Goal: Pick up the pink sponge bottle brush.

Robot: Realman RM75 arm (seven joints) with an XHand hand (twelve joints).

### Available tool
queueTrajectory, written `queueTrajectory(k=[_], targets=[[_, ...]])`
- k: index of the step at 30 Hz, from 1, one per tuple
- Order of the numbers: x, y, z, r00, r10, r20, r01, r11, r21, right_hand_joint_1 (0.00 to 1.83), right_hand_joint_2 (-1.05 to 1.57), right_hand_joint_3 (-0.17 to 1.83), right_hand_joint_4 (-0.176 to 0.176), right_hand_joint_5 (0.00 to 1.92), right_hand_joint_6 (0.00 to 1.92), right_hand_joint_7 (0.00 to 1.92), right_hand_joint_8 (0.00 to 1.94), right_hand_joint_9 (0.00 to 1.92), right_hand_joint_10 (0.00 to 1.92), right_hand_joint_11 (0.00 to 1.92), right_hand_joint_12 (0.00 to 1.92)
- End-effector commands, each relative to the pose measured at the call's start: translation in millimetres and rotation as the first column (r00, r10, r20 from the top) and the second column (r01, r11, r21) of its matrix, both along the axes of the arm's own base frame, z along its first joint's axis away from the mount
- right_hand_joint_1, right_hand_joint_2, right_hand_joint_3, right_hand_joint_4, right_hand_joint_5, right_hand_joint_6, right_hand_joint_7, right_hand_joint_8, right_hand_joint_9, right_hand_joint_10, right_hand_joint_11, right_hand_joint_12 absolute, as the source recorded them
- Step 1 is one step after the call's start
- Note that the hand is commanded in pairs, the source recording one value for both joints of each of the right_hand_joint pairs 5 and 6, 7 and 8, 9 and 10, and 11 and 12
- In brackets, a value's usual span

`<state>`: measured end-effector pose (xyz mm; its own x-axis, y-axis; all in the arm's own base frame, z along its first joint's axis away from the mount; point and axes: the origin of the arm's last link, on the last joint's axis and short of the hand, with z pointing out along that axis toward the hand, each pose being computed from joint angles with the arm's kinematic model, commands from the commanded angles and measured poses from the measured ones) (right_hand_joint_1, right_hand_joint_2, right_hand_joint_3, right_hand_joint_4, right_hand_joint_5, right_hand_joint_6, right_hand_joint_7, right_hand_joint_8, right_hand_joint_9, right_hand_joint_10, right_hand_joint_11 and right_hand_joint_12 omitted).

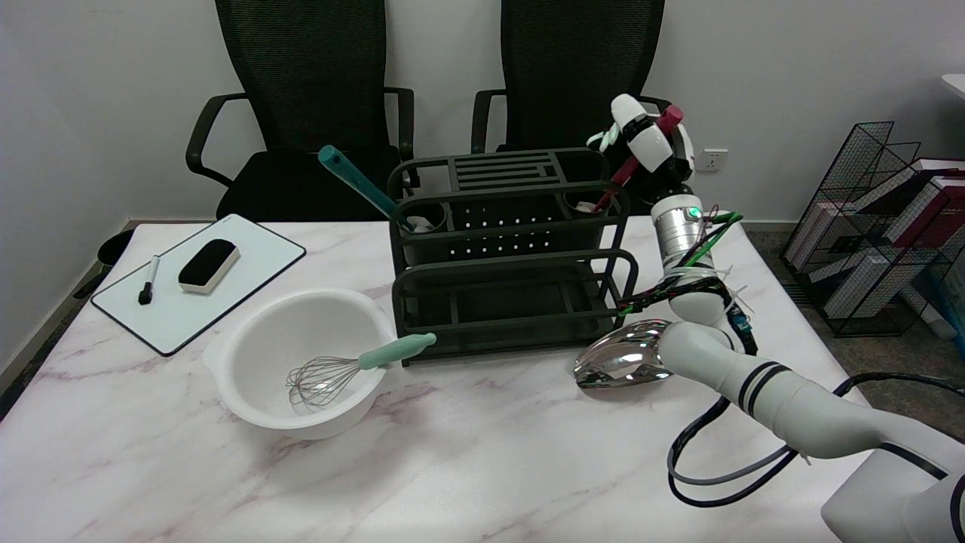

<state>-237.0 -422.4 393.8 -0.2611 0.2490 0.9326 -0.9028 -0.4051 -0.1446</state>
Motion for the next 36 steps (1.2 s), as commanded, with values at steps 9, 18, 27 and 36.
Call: queueTrajectory(k=[9, 18, 27, 36], targets=[[2.4, -1.5, -3.7, 1.0, 0.01, -0.002, -0.01, 1.0, 0.006, 0.89, 0.54, 0.9, 0.0, 1.36, 1.36, 1.43, 1.43, 1.39, 1.39, 1.27, 1.27], [0.5, -1.2, -2.3, 1.0, 0.004, -0.003, -0.004, 1.0, 0.002, 0.88, 0.59, 0.88, 0.0, 1.37, 1.37, 1.55, 1.55, 1.59, 1.59, 1.52, 1.52], [-2.7, 0.2, -1.3, 1.0, -0.004, 0.0, 0.004, 1.0, -0.002, 0.86, 0.67, 0.87, 0.0, 1.67, 1.67, 1.65, 1.65, 1.66, 1.66, 1.57, 1.57], [-4.1, 1.5, 0.3, 1.0, -0.006, 0.004, 0.006, 1.0, -0.006, 0.85, 0.72, 0.87, 0.0, 1.82, 1.82, 1.74, 1.74, 1.7, 1.7, 1.59, 1.59]])
